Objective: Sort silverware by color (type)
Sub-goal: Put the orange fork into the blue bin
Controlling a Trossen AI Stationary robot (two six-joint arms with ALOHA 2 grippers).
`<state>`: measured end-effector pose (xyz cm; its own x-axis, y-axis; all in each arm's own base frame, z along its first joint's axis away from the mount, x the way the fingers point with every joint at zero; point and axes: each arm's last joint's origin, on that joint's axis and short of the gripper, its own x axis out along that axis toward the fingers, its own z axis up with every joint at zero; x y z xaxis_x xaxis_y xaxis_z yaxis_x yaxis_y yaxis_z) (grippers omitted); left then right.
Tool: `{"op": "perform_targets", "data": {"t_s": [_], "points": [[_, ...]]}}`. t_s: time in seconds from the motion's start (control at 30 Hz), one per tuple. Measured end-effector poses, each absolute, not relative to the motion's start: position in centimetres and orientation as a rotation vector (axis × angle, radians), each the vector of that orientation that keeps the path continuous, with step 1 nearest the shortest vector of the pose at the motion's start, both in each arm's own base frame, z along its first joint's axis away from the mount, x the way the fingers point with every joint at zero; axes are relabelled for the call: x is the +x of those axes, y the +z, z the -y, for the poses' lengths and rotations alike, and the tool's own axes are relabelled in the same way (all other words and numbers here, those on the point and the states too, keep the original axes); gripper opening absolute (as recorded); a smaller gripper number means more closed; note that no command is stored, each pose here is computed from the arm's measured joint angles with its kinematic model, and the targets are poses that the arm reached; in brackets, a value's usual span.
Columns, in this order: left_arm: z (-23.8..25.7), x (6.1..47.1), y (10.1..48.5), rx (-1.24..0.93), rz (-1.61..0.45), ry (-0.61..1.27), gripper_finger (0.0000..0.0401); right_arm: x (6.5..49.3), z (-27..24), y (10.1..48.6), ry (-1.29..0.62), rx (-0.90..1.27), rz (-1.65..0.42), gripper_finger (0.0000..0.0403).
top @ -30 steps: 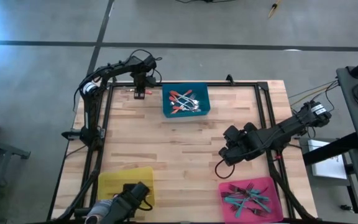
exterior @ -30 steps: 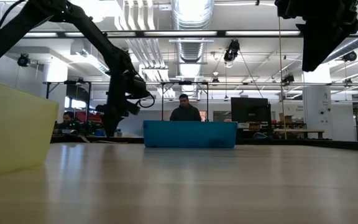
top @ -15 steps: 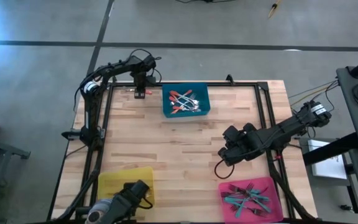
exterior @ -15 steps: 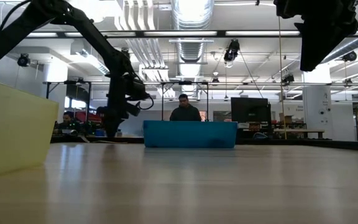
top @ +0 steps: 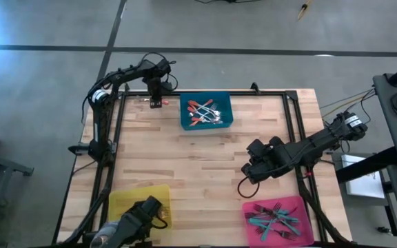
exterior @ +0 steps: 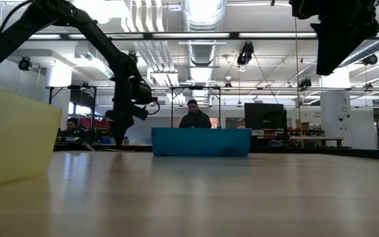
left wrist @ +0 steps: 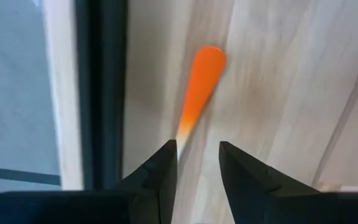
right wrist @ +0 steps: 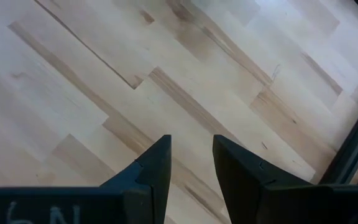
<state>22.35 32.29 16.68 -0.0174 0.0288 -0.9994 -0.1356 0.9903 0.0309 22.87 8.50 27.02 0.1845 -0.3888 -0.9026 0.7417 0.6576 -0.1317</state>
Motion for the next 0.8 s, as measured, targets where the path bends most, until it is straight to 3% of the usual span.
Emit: {"op": "perform_targets", "data": {"t_s": [0.3, 0.5, 0.63, 0.7, 0.8], "points": [[-34.7, 22.0, 19.4, -0.121, -1.434, 0.246, 0.0085, 22.9, -8.5, 27.0, -0.821, 0.376, -1.124, 0.0112], [-37.2, 21.3, 19.8, -0.193, -1.313, 0.545, 0.0082, 22.9, -8.5, 27.0, -0.823, 0.384, -1.117, 0.0112], [-38.1, 21.0, 18.5, -0.165, -1.413, 0.711, 0.0081, 23.0, -8.5, 27.0, -0.83, 0.395, -1.11, 0.0112], [-38.0, 20.8, 17.8, -0.173, -1.469, 0.715, 0.0081, 23.0, -8.5, 27.0, -0.829, 0.396, -1.109, 0.0112], [-37.2, 20.7, 16.7, -0.266, -1.495, 0.548, 0.0081, 23.0, -8.5, 27.0, -0.833, 0.405, -1.104, 0.0112]]}}
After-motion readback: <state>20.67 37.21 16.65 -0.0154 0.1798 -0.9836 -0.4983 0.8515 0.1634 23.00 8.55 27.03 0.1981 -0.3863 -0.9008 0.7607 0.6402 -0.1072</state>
